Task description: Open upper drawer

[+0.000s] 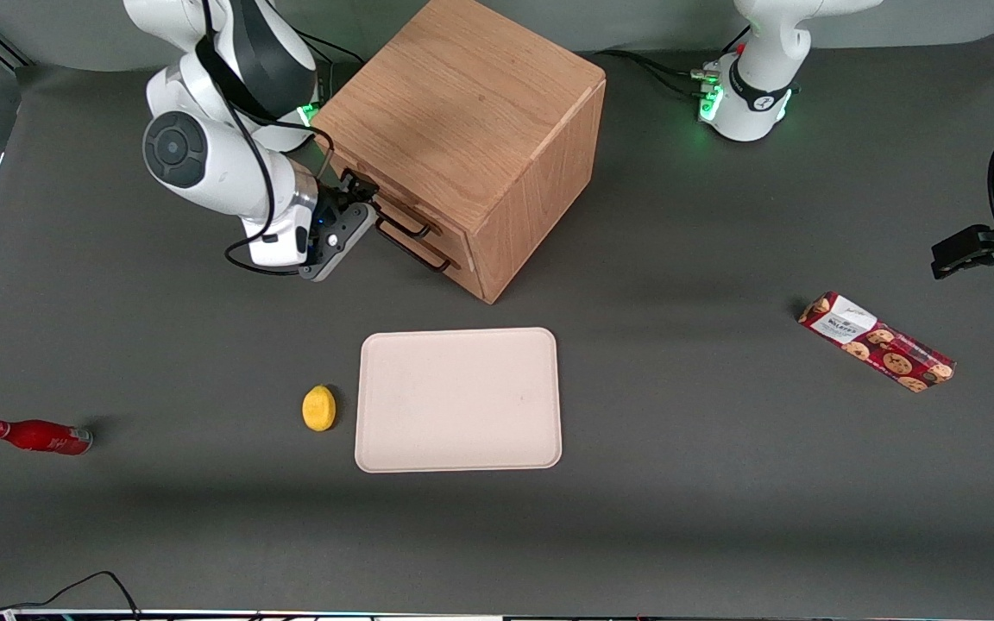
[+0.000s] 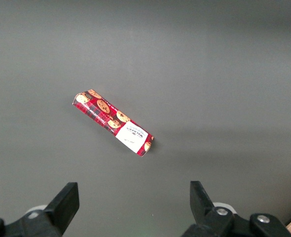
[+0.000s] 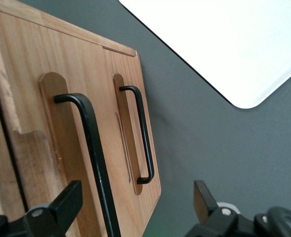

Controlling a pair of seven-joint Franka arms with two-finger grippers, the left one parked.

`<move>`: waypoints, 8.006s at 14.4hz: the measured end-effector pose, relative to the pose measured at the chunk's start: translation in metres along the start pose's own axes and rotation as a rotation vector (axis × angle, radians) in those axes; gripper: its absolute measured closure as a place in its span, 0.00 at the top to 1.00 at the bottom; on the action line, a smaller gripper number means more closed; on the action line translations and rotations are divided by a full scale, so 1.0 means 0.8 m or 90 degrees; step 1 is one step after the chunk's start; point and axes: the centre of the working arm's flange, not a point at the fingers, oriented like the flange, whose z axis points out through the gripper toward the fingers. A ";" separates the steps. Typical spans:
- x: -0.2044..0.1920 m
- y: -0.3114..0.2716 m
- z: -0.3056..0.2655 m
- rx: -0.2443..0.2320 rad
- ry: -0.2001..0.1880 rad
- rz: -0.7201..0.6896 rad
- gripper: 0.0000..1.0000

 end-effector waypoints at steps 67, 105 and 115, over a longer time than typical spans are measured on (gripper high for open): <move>0.004 0.204 0.003 -0.068 0.064 0.089 1.00; -0.163 0.303 -0.259 -0.127 0.055 0.257 1.00; -0.277 0.269 -0.340 -0.209 0.109 0.501 1.00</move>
